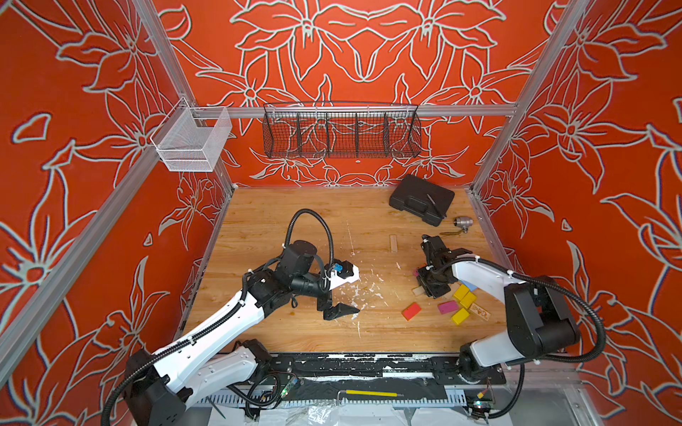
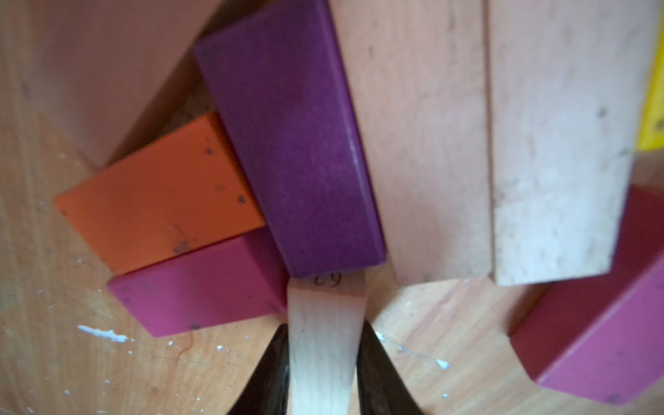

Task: Assemble the letter k with building blocks
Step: Pick up the building block from the center of the board.

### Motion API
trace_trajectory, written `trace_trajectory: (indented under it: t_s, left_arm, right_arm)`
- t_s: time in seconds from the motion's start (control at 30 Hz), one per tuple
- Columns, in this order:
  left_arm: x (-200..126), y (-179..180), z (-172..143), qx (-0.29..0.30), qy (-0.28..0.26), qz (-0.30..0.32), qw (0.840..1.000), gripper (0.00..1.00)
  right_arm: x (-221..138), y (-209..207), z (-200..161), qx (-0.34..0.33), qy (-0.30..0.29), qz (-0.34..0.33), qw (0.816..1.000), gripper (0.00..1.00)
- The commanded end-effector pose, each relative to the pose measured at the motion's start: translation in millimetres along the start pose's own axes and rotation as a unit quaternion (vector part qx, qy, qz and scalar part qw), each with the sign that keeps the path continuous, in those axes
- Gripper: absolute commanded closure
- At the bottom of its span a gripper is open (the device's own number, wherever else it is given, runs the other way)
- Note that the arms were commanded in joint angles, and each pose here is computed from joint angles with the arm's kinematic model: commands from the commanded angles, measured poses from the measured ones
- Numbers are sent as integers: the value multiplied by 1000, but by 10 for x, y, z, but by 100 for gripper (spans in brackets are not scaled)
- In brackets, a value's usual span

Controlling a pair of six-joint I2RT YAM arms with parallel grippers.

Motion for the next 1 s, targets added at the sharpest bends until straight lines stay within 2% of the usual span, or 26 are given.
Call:
trace_trajectory:
  t_s: [0.0, 0.3, 0.4, 0.5, 0.67, 0.83, 0.97]
  left_arm:
    - [7, 17, -3, 7, 15, -1, 1000, 3]
    - [13, 25, -19, 7, 19, 0, 1000, 3]
    - [12, 30, -26, 9, 20, 2, 1000, 3]
    - [7, 54, -31, 9, 23, 10, 1000, 3]
    - [-2, 101, -51, 6, 29, 27, 999, 3]
    - [5, 305, -174, -20, 69, 78, 994, 3]
    - [21, 340, -190, -30, 73, 83, 993, 3]
  right_arm:
    - [-3, -140, 63, 4, -13, -19, 1000, 75]
    - [-198, -94, 167, -34, -43, 8, 998, 82]
    - [-350, 63, 174, -89, -51, 51, 993, 82]
    - [-534, 242, 169, -156, -61, 98, 981, 82]
    - [-860, 563, 18, -274, -53, 179, 943, 82]
    - [-1072, 830, -261, -376, -12, 250, 892, 80]
    - [-1106, 933, -411, -444, 11, 241, 863, 80]
Point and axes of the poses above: each gripper's point midway between its finger pads, its own x axis out along the fingers, its own y axis along the line the jaws close on, z = x × y, the point moved 1 cm from there along -x, back along the fingers, and after that the axes turned 8 degrees about x, right-handed, at the moved point
